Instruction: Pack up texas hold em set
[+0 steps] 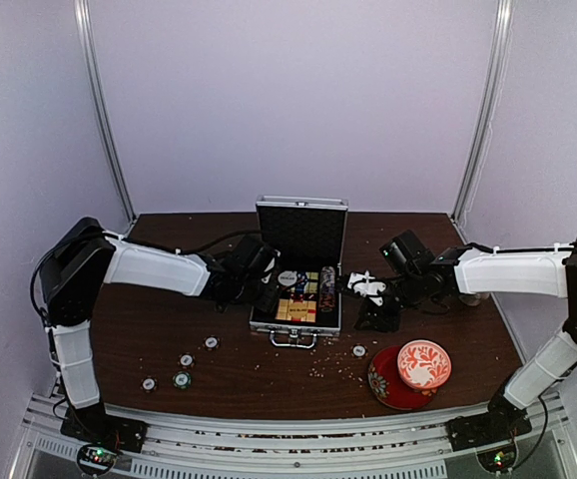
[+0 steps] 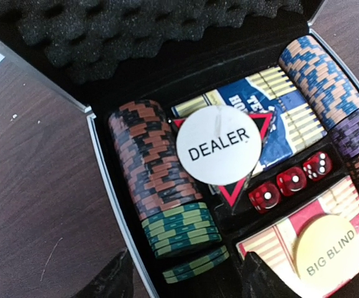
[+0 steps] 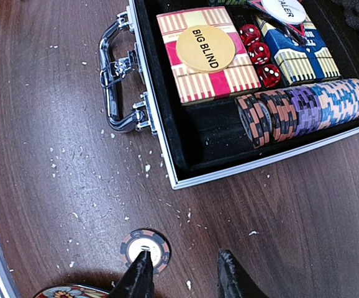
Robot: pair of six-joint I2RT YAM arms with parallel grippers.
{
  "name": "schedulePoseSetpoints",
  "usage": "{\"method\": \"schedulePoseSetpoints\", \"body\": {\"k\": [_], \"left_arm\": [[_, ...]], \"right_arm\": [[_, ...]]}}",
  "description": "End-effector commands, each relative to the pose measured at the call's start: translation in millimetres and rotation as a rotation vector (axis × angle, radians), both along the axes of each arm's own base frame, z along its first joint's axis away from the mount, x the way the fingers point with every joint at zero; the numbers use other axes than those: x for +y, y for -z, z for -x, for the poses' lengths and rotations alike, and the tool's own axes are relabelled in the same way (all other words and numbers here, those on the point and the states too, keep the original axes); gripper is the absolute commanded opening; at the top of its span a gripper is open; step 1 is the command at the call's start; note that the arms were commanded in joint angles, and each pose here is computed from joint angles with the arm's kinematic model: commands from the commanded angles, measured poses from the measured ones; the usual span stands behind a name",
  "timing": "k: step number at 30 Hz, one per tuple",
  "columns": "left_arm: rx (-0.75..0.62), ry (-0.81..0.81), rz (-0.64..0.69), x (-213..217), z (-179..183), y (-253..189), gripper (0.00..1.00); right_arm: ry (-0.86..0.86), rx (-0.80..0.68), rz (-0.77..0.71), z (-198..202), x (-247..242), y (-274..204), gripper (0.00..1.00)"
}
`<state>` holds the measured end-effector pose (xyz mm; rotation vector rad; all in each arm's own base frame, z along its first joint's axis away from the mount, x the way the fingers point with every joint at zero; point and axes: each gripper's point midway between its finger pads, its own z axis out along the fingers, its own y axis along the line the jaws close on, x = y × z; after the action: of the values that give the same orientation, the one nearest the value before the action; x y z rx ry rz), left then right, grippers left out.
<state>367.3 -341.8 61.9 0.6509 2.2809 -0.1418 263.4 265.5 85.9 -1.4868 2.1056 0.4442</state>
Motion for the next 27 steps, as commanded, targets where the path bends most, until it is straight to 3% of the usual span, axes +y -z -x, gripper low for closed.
{"method": "schedulePoseSetpoints", "body": {"k": [1,9,15,27], "left_arm": [[-0.041,0.043,0.017,-4.6,-2.0,-25.0,0.62],[0.035,0.135,-0.055,9.7,12.0,-28.7,0.63],[0.109,0.152,-0.114,39.3,42.6,-31.4,0.63],[0.355,-0.06,-0.117,122.9,127.1,-37.4,0.58]], "right_arm": [[0.017,-0.014,-0.006,-6.7,1.0,-6.8,0.37],[0.017,-0.022,-0.008,-6.4,0.4,-9.1,0.37],[0.018,-0.032,-0.011,-7.2,-0.6,-11.4,0.37],[0.009,-0.049,-0.014,-7.6,-0.6,-17.5,0.37]]}}
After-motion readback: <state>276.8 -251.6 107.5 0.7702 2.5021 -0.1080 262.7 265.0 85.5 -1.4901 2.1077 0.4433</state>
